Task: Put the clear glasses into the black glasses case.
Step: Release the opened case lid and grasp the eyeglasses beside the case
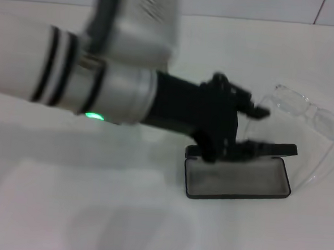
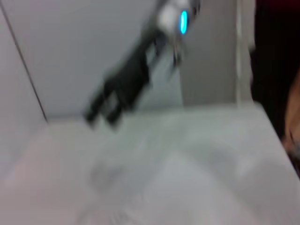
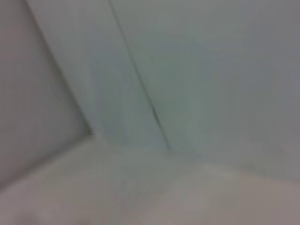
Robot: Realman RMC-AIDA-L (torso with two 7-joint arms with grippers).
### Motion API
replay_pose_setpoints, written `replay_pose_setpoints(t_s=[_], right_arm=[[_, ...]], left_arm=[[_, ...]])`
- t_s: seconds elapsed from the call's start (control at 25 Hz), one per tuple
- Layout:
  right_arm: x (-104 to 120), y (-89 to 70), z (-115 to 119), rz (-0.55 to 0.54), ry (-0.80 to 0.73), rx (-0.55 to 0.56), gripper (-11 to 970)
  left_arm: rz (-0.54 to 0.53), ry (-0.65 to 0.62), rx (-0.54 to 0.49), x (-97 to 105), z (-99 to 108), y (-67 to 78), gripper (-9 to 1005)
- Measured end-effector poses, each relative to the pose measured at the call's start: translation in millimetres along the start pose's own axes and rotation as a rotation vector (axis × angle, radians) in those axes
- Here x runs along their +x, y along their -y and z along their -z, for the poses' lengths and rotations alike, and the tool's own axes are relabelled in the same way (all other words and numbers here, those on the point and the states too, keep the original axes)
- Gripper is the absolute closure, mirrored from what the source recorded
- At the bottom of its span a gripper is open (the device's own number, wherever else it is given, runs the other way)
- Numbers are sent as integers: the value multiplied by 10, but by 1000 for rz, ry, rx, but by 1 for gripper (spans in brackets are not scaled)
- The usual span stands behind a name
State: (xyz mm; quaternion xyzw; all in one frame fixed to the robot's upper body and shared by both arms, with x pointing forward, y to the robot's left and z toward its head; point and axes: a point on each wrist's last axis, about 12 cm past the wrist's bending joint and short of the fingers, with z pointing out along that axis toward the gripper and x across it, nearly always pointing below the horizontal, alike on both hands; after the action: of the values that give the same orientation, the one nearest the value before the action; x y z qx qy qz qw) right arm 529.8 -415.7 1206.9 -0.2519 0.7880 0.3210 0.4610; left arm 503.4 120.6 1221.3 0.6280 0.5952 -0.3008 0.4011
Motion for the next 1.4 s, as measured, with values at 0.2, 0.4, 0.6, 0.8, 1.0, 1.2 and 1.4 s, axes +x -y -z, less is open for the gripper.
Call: replay_pose_setpoints(t_s=[0.2, 0.4, 0.6, 0.8, 1.0, 1.2, 1.4], right_arm=[[-415, 66, -423, 17, -292, 55, 236], [-630, 69, -794, 89, -506, 133, 237], [-659, -1, -1262, 162, -692, 139, 237], [-624, -174, -1702, 250, -772, 117, 237], [-598, -297, -1989, 313, -797, 100, 238], [-522, -309, -2158, 333, -813, 118, 271], [-425, -290, -2232, 335, -840, 131, 312]], left_arm=[[45, 191, -53, 55, 246, -103, 541], [74, 298, -66, 137, 321, -144, 541], [101, 347, -64, 225, 320, -165, 541], [123, 350, -59, 322, 299, -167, 541], [129, 352, -59, 367, 288, -167, 541], [145, 355, -63, 439, 284, -158, 542], [157, 370, -62, 488, 274, -155, 542]])
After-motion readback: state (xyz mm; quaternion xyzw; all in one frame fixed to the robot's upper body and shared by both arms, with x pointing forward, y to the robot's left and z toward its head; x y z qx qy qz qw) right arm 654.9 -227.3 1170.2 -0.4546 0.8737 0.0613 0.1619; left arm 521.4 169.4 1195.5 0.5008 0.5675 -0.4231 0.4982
